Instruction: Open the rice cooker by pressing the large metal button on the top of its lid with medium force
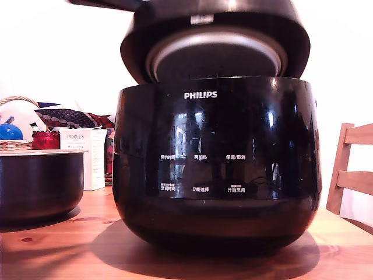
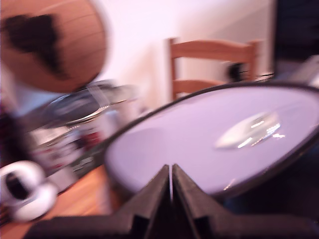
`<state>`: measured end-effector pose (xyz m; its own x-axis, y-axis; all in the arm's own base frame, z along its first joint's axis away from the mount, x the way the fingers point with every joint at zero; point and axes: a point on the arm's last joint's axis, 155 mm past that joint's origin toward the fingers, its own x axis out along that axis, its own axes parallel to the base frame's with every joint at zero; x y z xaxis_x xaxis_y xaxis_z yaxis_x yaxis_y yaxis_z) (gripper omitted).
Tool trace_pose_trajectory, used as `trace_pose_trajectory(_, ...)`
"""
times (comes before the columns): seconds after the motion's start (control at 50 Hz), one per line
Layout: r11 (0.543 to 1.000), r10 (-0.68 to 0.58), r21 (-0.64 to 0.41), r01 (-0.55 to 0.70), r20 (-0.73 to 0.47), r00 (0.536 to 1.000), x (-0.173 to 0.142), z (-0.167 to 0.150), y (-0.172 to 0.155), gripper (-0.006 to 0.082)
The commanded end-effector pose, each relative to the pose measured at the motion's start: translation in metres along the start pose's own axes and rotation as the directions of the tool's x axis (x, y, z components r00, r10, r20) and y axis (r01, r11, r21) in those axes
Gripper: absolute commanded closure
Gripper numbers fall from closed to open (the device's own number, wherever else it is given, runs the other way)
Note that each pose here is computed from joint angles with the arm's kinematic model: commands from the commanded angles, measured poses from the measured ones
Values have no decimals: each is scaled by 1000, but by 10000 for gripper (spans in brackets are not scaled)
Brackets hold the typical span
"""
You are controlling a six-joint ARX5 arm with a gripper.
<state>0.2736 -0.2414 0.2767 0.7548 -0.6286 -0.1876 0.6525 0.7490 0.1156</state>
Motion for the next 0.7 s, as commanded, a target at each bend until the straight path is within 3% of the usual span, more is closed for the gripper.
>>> trace_pose_trajectory(0.0,999,37,1,-37,12,999,-7,2,11,786)
trace_pose_trajectory(0.38,956,293,25,-294,19,956,-52,9,77,786)
trace_pose_trajectory(0.68,925,378,3,-379,61,924,-76,20,98,786)
